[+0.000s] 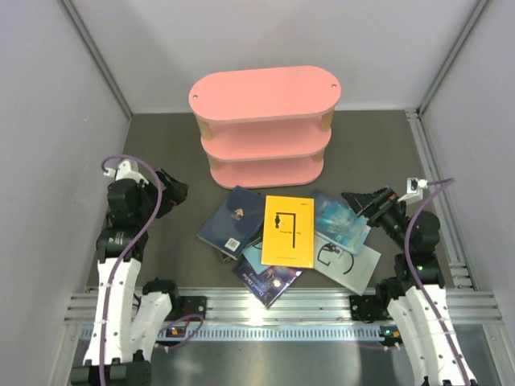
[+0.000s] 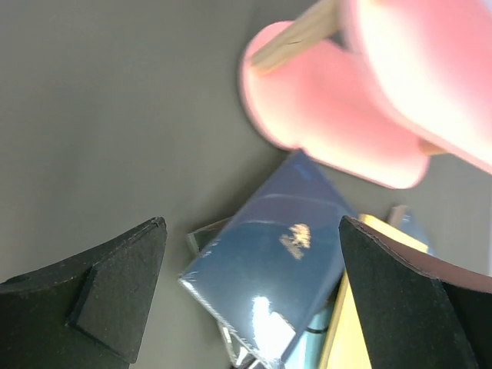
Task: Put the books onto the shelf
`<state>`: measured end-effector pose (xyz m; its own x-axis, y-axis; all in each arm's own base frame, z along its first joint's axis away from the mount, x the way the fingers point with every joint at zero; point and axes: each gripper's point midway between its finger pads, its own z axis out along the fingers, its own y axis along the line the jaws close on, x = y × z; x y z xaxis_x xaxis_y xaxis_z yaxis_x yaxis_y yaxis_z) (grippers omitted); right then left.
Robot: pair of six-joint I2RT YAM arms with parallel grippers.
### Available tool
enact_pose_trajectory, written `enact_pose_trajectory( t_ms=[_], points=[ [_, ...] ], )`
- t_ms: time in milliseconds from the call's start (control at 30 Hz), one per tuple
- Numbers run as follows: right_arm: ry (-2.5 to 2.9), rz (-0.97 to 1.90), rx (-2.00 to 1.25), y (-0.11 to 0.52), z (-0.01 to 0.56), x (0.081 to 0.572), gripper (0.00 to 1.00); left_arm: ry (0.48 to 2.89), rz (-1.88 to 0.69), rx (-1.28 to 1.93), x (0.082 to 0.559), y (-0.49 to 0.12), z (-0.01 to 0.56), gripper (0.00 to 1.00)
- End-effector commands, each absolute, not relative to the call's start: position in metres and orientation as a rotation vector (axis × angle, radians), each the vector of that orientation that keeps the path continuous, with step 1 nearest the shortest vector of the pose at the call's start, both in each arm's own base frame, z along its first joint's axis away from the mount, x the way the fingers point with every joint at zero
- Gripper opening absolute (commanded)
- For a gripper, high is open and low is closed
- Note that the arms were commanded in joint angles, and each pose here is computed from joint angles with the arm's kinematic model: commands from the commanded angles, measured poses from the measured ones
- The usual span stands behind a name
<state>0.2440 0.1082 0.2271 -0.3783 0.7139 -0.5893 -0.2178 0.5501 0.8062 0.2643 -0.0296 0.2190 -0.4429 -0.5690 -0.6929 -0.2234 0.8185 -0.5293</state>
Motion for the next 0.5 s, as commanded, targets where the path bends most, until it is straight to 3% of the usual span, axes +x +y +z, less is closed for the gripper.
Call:
enact_pose_trajectory(
  t_ms=[0,167,467],
  points=[
    [1.727,1.181,0.324,0.129,0.227,0.217,1.00,1.971,-0.583,-0.515,0.262,-0.049,0.248,1.00],
    [1.857,1.118,0.340,0.127,0.186,0.201,1.00,1.870,-0.786,-0.465,0.263,-0.073,0.253,0.99],
    [2.075,1.133,0.356,0.136,0.120,0.181,1.00,1.901,-0.829,-0.336,0.247,-0.087,0.246,1.00]
  ],
)
